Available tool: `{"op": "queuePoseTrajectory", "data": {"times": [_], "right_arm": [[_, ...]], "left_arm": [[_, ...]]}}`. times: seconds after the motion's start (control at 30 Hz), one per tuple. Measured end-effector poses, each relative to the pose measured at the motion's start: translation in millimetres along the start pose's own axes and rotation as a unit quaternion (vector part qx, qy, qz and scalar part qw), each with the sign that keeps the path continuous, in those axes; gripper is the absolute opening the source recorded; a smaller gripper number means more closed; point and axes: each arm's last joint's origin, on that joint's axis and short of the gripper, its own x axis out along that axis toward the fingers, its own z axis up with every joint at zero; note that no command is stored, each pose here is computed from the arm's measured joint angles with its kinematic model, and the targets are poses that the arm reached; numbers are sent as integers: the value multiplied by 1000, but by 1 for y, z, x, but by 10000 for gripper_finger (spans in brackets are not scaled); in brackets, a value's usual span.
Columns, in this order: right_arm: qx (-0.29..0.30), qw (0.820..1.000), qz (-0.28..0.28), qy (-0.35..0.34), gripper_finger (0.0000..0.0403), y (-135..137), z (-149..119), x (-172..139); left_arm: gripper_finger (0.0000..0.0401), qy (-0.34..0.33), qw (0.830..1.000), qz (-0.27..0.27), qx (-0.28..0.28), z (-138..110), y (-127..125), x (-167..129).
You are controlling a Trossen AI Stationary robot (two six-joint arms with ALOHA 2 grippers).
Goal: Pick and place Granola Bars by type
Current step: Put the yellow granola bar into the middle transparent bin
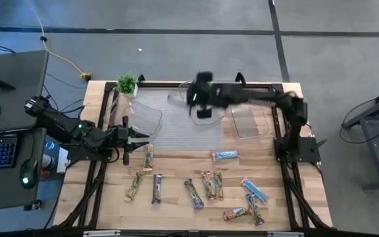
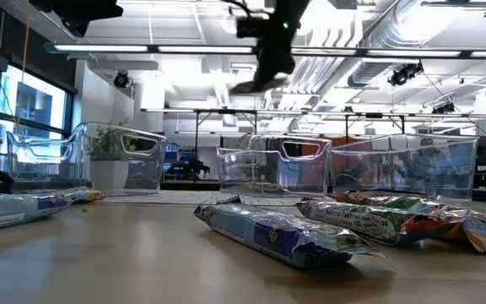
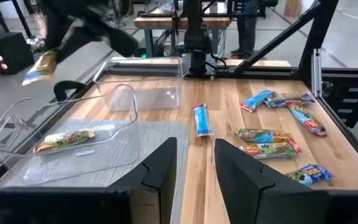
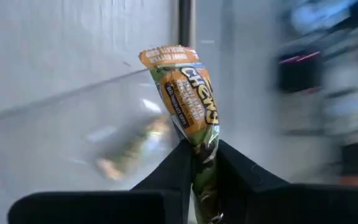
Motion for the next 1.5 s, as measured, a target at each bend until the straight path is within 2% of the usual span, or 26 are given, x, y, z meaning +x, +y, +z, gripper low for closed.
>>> {"op": "queuePoseTrajectory", "data": {"times": [0.07,0.13,0.23,0.37,0.53,0.67,0.93,1.27,1.5], "right_arm": [[87,993,79,-16,45,-26,-15,14],[156,979,125,-33,40,-43,-28,33],[233,962,137,-46,33,-58,-48,60],[272,951,146,-32,31,-53,-73,89],[262,952,155,-27,36,-30,-93,112],[265,953,139,-54,35,-20,-100,124],[201,973,108,-31,69,-5,-108,130],[162,981,85,-71,117,4,-88,121],[55,975,124,-177,120,29,-34,84]], "left_arm": [[103,0,1000,0,0,0,0,0],[103,0,1000,0,0,0,0,0],[103,1,1000,0,1,0,0,0],[103,2,1000,1,1,0,0,0],[103,3,1000,1,2,-1,0,0],[103,2,1000,2,2,-1,0,0],[103,2,1000,2,2,-1,0,0],[103,2,1000,3,2,-1,0,0],[103,2,1000,3,-26,-1,0,0]]}}
